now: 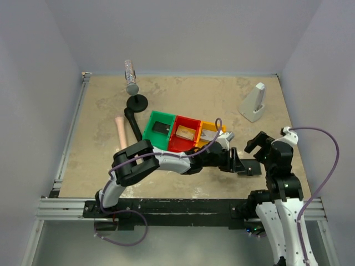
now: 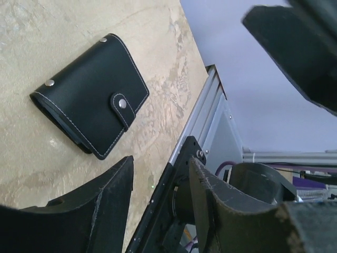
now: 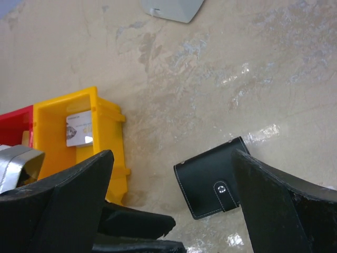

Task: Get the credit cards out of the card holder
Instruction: Move the card holder to the corner of the board.

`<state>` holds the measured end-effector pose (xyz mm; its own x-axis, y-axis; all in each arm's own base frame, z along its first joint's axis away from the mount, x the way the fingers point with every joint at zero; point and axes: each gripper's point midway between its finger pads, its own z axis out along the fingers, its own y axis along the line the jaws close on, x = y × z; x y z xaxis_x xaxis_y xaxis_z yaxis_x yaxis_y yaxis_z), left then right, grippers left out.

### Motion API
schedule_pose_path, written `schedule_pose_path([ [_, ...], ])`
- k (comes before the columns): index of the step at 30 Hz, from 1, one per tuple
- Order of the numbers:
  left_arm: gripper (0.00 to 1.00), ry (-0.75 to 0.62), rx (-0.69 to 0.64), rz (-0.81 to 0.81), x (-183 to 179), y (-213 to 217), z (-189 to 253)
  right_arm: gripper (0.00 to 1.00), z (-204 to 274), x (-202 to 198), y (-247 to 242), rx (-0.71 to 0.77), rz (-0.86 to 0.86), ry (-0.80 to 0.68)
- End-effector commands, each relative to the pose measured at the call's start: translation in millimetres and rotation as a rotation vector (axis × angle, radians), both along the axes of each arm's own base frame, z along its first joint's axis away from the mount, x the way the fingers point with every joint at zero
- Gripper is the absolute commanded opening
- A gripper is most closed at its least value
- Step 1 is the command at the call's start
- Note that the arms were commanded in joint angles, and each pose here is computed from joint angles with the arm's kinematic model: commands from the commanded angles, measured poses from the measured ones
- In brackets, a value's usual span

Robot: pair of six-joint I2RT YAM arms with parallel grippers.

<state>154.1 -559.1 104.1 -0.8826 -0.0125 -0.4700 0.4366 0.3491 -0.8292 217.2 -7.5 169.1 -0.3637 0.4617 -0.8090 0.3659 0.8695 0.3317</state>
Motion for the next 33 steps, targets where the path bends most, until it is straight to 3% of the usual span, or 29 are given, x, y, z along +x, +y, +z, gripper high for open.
schedule_pose_path([
  [1, 0.51, -0.011, -0.056, 0.077, 22.6, -14.5, 20.2, 0.99, 10.5, -10.7, -3.2, 0.022, -0.035, -0.059],
  [14, 0.5, 0.033, 0.095, 0.269, 47.5, 1.8, -29.4, 0.99, 34.0, -19.9, -3.9, 0.047, -0.048, -0.193],
  [22, 0.49, 0.067, 0.136, 0.283, 45.0, -7.6, -52.2, 0.99, 44.0, -22.7, -2.9, 0.026, -0.025, -0.202],
  [33, 0.52, 0.043, 0.188, 0.387, 45.9, 13.7, -45.6, 0.99, 40.2, -22.8, -2.3, 0.029, -0.024, -0.215],
])
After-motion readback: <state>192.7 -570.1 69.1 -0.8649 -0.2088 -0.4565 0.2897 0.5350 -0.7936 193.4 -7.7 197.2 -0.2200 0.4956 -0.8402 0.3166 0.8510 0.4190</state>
